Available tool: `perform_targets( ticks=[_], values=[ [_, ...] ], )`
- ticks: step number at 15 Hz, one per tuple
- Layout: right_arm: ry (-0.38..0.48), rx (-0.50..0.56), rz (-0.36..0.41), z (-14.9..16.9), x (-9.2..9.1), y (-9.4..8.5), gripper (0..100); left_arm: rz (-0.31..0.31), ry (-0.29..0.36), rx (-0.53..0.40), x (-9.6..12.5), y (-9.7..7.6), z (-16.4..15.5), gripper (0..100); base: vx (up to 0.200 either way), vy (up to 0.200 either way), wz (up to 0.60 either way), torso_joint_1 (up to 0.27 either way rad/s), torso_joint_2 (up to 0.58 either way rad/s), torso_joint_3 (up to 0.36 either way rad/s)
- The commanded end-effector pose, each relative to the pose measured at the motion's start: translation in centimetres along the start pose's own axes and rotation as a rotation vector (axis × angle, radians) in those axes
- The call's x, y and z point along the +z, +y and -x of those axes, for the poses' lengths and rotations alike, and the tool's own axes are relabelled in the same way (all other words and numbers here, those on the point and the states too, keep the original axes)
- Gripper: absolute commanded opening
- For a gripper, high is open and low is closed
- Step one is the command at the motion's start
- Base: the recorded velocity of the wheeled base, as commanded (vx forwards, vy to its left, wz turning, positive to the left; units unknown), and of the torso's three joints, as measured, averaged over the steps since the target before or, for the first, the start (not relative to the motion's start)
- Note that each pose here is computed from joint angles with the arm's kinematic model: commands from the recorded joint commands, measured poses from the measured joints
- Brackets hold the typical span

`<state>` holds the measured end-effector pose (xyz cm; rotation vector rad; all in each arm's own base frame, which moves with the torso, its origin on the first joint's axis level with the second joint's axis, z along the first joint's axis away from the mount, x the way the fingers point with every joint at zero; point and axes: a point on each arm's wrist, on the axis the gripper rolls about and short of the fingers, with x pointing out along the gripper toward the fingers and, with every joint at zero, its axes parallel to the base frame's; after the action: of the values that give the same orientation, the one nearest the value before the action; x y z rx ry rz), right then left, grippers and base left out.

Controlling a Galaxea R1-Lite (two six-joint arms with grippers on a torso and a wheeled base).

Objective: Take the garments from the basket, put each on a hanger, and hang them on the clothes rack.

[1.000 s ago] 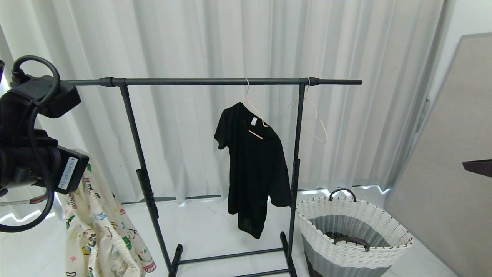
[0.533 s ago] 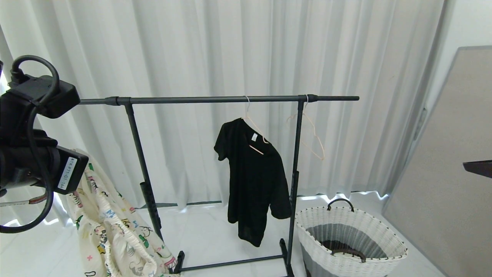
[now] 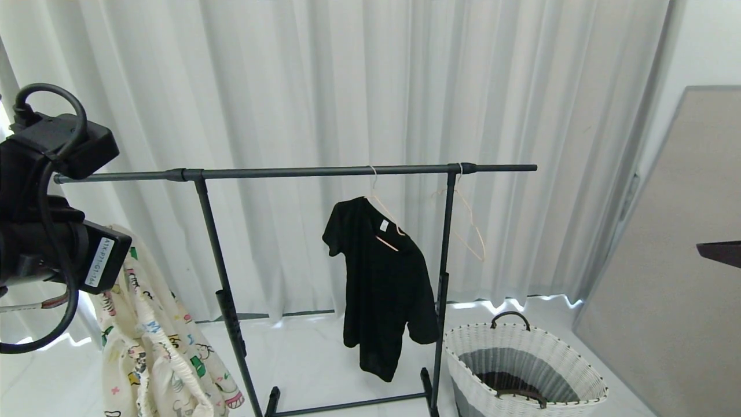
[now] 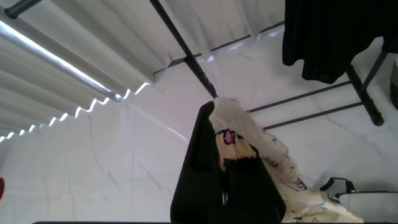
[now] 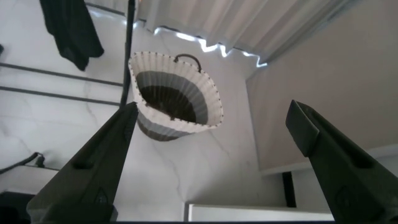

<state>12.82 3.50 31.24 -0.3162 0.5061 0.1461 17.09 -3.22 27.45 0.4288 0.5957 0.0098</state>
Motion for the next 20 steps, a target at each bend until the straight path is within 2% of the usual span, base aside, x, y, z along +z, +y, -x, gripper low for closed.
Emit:
perform_targets(
  ticks=[1, 6, 11, 14, 17, 20],
  values=[
    [0.009, 0.002, 0.005, -0.7, -0.3, 0.2, 100, 0.0, 0.0, 0.001, -0.2, 0.0, 0.1, 0, 0.0, 0.0, 0.6, 0.036, -0.07, -0.041],
    [-0.023, -0.006, 0.001, -1.5, -0.5, 0.4, 100, -0.002, 0.006, -0.001, -0.3, -0.1, 0.1, 0, 0.0, 0.0, 0.12, 0.003, -0.01, -0.003],
    [0.008, -0.054, -0.026, -2.0, -0.9, -0.3, 100, -0.012, 0.033, -0.006, -0.7, -0.4, -0.5, 0, 0.0, 0.0, 0.0, 0.0, 0.0, 0.0],
    [0.034, -0.105, -0.06, -2.6, -1.0, -1.2, 100, -0.004, 0.011, -0.002, -0.5, -0.3, -0.4, 0, 0.0, 0.0, 0.0, 0.0, 0.0, 0.0],
    [0.024, -0.166, -0.109, -3.8, -1.0, -2.5, 100, -0.003, -0.036, -0.005, 0.0, -0.5, -0.5, 0, 0.2, 0.0, 0.0, 0.001, 0.0, 0.002],
    [-0.02, -0.103, -0.117, -4.3, -0.9, -2.7, 100, -0.024, -0.053, -0.033, 0.2, -1.2, -0.2, 0, 0.2, 0.0, 0.0, -0.005, 0.0, 0.007]
  ],
)
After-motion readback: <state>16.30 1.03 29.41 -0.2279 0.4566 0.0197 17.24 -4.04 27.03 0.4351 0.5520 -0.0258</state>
